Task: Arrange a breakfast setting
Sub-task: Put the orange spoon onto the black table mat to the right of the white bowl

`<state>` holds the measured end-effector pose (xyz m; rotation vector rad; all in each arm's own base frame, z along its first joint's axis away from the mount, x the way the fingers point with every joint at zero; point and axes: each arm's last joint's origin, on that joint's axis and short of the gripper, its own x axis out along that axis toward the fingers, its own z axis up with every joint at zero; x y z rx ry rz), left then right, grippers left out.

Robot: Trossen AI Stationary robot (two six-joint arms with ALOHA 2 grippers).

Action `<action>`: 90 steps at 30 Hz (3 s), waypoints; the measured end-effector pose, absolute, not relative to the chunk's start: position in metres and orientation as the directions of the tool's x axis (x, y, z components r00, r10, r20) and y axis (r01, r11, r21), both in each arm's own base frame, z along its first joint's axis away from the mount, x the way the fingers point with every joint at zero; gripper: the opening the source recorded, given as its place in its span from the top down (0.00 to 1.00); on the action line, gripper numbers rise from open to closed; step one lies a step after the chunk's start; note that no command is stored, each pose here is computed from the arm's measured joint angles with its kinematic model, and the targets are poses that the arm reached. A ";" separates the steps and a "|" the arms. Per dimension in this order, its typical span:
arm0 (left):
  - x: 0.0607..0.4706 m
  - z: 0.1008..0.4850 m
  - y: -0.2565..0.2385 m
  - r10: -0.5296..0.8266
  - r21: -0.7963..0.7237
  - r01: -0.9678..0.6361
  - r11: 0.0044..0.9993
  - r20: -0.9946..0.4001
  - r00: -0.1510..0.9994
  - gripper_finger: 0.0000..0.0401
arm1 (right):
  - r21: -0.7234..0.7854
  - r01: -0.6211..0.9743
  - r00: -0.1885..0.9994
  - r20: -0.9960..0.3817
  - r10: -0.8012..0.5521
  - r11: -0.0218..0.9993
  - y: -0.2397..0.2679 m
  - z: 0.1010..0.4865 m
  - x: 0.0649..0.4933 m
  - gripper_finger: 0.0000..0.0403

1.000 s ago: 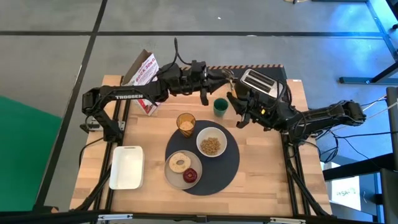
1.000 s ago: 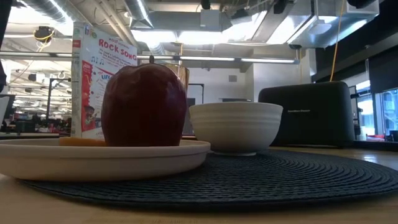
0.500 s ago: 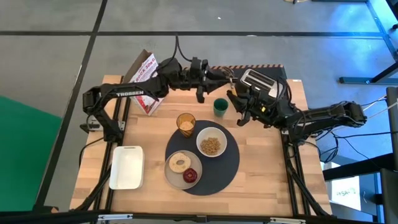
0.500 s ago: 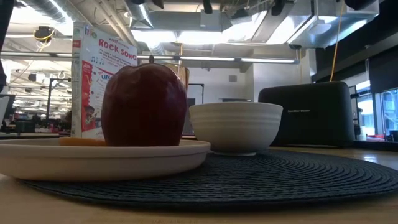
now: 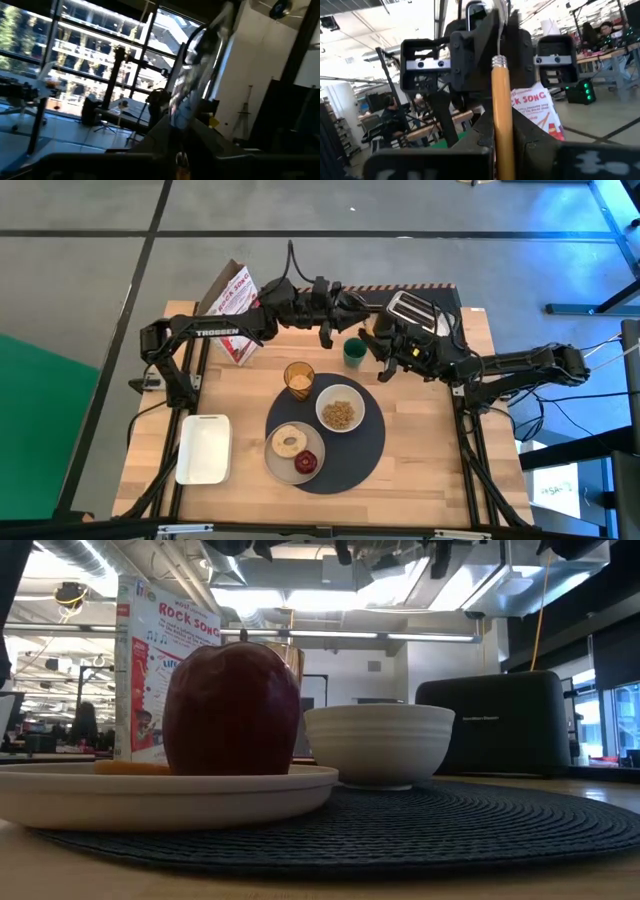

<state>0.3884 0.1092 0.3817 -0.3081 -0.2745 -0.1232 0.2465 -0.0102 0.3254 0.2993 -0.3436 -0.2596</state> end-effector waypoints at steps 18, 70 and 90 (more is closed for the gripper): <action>0.378 0.350 0.128 -0.137 -0.445 0.077 0.892 -0.105 0.985 1.00 | 0.314 0.439 0.884 0.015 -0.467 0.841 -0.015 0.352 0.202 0.59; 0.389 0.334 0.098 -0.259 -0.540 0.114 0.834 -0.201 0.945 0.93 | 0.206 0.277 0.946 -0.232 -0.228 0.939 -0.017 0.373 0.257 0.99; 0.353 0.368 0.116 -0.149 -0.424 0.060 0.904 -0.180 0.972 0.64 | 0.659 0.361 0.882 -0.472 -0.011 0.660 0.008 0.240 0.189 1.00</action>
